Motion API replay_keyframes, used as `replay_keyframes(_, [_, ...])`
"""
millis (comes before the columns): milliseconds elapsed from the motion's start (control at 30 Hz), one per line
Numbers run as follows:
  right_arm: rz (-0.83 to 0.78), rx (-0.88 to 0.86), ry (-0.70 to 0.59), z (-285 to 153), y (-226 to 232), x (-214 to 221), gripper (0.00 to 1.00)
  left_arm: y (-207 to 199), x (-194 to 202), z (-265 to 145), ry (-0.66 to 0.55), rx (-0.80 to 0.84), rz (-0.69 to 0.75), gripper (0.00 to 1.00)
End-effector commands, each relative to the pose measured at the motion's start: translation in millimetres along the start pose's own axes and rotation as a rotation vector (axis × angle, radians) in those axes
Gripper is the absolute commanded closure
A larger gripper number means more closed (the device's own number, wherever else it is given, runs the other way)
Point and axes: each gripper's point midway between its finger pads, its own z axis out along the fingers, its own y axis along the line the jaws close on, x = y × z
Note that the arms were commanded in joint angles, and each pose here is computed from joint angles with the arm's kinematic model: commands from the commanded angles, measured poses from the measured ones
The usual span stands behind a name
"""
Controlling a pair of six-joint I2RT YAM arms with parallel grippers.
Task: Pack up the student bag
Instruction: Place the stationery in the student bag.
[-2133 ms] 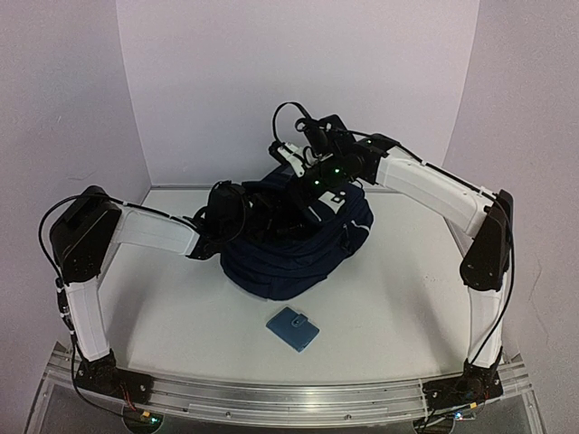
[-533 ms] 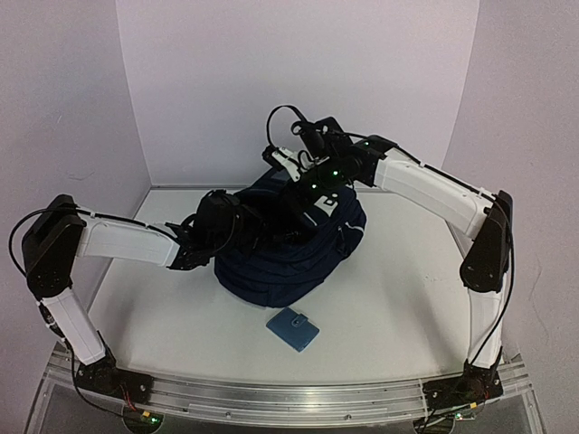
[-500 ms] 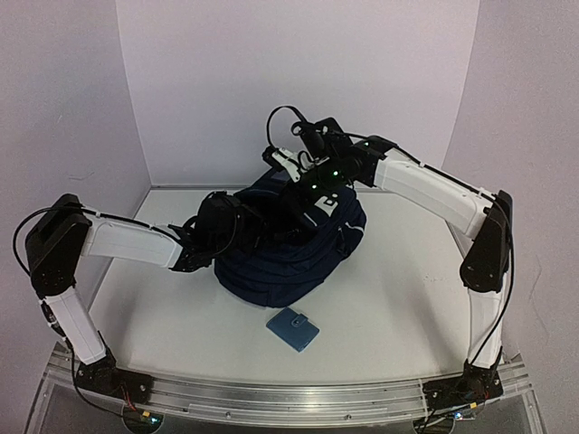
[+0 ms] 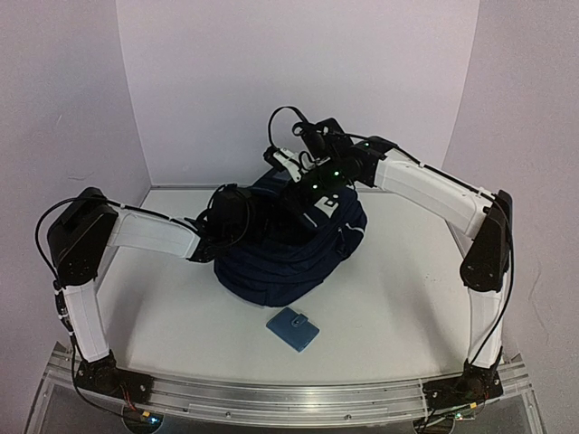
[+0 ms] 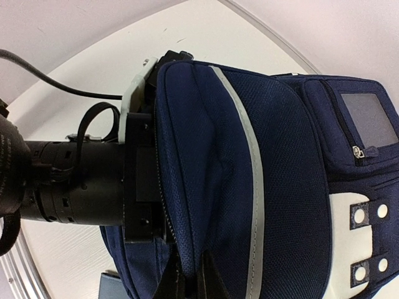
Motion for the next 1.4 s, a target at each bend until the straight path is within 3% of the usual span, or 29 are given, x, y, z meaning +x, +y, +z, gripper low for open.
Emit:
replay_keyframes(0, [-0.055,-0.033,-0.189,-52.5,18.9,-56.4,1.0,-13.7,-11.4,-22.2,-0.069,-0.094,0.046,0.41])
replay_keyframes(267, [-0.04,-0.008,-0.194,-48.8,6.0,-60.0,1.0,-6.5,-1.6,-33.6,-0.016,-0.189,0.088,0.29])
replay_keyframes(500, [-0.038,0.001,-0.2,-51.9,0.7,-61.2,1.0,-4.8,4.9,-51.4,0.003,-0.219,0.165,0.31])
replay_keyframes(700, [-0.039,0.002,-0.198,-49.6,-0.4,-61.2,1.0,8.3,16.8,-57.5,0.061,-0.273,0.223,0.27])
replay_keyframes(867, [-0.04,-0.003,-0.198,-49.2,0.5,-61.4,1.0,15.4,16.4,-66.5,0.057,-0.307,0.23,0.37])
replay_keyframes(1100, [-0.034,-0.021,-0.189,-45.1,2.9,-58.1,1.0,8.6,26.9,-75.6,0.078,-0.29,0.262,0.38])
replay_keyframes(1367, [-0.015,-0.06,-0.187,-45.1,9.1,-56.7,1.0,-7.3,40.4,-55.8,0.106,-0.176,0.278,0.66])
